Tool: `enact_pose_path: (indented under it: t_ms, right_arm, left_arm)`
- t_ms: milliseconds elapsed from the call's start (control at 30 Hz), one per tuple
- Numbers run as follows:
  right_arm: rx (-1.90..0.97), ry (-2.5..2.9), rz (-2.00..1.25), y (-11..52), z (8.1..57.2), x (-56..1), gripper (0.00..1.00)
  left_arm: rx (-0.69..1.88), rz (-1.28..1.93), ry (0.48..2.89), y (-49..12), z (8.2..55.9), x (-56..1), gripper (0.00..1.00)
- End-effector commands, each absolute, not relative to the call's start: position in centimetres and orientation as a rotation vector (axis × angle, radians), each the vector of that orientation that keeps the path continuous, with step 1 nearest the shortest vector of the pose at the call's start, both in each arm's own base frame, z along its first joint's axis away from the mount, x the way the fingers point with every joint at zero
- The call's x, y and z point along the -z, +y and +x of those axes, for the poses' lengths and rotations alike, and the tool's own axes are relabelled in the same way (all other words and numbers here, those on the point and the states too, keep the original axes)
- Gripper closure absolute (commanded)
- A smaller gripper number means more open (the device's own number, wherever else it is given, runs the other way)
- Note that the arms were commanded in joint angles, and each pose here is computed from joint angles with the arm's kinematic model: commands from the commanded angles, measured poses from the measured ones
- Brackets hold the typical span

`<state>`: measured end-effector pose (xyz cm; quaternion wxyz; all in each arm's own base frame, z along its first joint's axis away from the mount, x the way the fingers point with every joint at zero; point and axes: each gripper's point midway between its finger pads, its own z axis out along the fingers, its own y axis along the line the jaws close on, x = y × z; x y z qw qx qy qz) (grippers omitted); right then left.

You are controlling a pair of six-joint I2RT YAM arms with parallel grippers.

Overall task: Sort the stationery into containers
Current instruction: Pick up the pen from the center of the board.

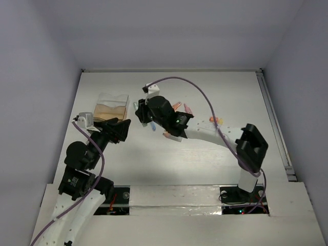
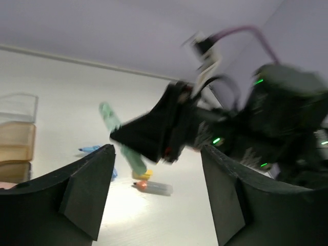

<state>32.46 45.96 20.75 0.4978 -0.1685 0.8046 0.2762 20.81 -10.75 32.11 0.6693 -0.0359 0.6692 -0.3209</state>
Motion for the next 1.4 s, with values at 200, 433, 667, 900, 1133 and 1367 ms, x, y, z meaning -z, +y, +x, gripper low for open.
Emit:
enact_pose_path:
  t_ms: [200, 433, 667, 900, 1133, 1367]
  right_arm:
    - [-0.844, 1.765, -0.241, 43.3, 33.1, -29.7, 0.81]
    - [-0.879, 1.757, -0.216, 43.0, 33.1, -30.3, 0.81]
    - [-0.913, 1.761, -0.223, 43.5, 32.9, -30.2, 0.81]
    - [-0.97, 1.759, -0.234, 44.2, 32.4, -30.2, 0.81]
    - [-1.0, 1.761, -0.246, 44.6, 32.0, -29.9, 0.81]
    - [-1.015, 1.766, -0.248, 44.5, 31.7, -29.7, 0.81]
  left_arm:
    - [1.071, -0.09, 1.56, -16.1, 22.2, -28.2, 0.6]
    - [1.131, -0.092, 1.531, -17.0, 22.8, -27.9, 0.62]
    - [1.145, -0.08, 1.559, -17.9, 23.6, -26.7, 0.62]
    - [1.127, -0.077, 1.566, -18.2, 24.4, -26.2, 0.62]
    - [1.115, -0.086, 1.552, -18.2, 25.1, -26.5, 0.62]
    - [1.116, -0.093, 1.555, -18.5, 25.5, -26.3, 0.7]
